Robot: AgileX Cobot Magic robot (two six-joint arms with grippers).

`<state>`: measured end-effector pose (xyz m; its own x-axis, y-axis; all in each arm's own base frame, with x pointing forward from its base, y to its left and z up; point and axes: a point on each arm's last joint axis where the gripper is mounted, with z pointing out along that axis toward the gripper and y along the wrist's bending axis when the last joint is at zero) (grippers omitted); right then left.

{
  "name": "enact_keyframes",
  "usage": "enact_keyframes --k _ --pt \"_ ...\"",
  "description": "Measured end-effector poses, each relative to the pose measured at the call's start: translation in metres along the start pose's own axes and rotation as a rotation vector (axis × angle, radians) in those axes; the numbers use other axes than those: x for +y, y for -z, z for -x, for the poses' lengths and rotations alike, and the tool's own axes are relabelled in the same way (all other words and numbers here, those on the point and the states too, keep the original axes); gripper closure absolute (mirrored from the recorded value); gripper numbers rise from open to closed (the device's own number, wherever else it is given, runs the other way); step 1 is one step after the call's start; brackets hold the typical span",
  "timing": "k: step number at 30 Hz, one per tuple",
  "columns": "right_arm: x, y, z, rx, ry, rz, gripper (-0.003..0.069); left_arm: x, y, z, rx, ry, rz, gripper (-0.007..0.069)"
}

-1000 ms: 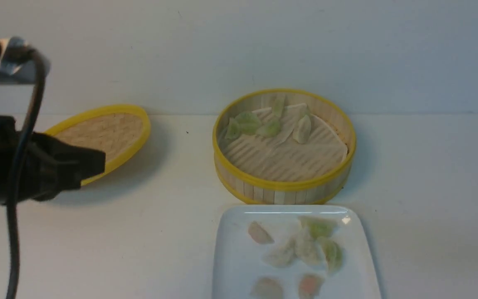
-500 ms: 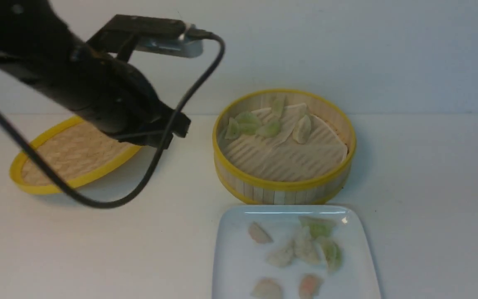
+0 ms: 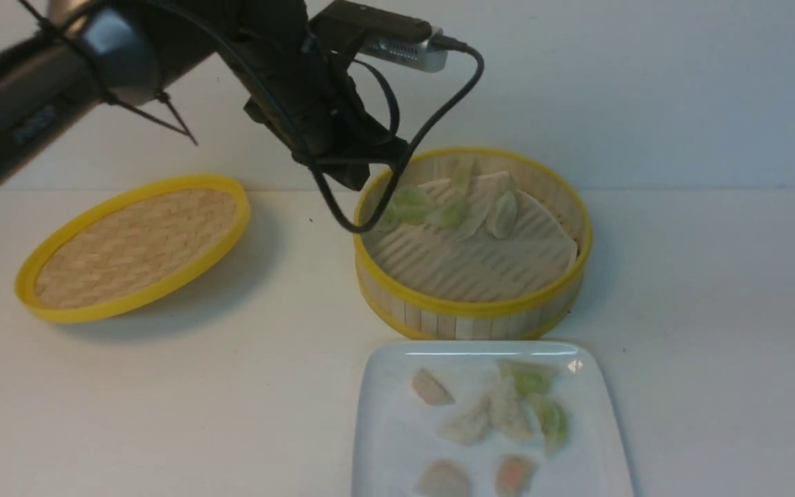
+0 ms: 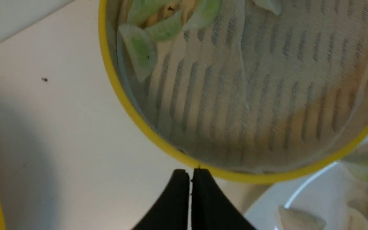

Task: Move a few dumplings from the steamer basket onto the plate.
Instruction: Use the left arm to grab a dumpling from the steamer

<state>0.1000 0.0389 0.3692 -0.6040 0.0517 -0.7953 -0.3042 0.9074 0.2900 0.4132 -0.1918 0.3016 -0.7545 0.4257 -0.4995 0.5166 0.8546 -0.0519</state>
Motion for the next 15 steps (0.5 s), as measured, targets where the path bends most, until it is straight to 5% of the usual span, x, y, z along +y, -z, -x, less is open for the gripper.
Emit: enact_keyframes --k 15 --pt "0.000 0.000 0.000 0.002 -0.001 0.003 0.0673 0.018 -0.108 0.015 -0.042 -0.076 0.056 0.0342"
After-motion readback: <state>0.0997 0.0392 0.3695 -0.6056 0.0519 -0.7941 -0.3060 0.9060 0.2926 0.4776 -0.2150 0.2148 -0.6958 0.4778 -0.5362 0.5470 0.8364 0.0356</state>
